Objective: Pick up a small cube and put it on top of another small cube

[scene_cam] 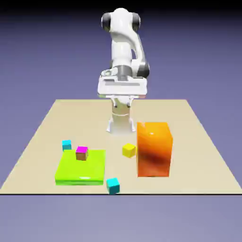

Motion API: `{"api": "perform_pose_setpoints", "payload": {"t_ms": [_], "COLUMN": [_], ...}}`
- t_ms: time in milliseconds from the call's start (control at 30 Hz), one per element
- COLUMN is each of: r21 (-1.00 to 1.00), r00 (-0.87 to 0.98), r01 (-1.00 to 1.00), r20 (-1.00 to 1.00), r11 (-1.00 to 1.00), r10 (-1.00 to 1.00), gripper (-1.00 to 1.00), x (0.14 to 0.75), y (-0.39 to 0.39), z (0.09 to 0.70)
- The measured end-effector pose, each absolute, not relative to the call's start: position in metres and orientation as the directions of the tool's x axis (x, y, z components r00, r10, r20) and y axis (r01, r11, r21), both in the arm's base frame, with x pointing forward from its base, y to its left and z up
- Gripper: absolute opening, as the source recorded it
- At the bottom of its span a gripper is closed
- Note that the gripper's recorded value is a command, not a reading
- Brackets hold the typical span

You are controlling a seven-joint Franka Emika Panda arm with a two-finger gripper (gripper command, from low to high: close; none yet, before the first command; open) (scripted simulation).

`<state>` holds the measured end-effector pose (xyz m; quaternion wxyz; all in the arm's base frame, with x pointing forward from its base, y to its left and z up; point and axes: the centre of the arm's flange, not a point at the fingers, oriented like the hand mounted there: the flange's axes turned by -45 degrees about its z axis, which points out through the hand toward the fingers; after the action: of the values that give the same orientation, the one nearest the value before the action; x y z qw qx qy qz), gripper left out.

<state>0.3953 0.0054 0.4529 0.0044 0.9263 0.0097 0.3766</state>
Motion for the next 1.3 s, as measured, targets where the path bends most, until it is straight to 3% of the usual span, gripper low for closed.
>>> {"api": "perform_pose_setpoints", "payload": {"t_ms": [333,633,1300], "r21": [-0.078,-0.098,-0.005], "r00": [0.804,0.769,0.341], "r01": [-0.255,-0.514,-0.938], "r20": [0.536,0.387,0.178], "r11": [-0.964,-0.852,-0.348], "r10": [-0.256,-0.508,-0.923], "gripper": [0.00,0.00,0.00], "x": [0.442,0.475,0.518], "y": [0.007,0.004,-0.010], "z": [0.399,0.340,0.198]}}
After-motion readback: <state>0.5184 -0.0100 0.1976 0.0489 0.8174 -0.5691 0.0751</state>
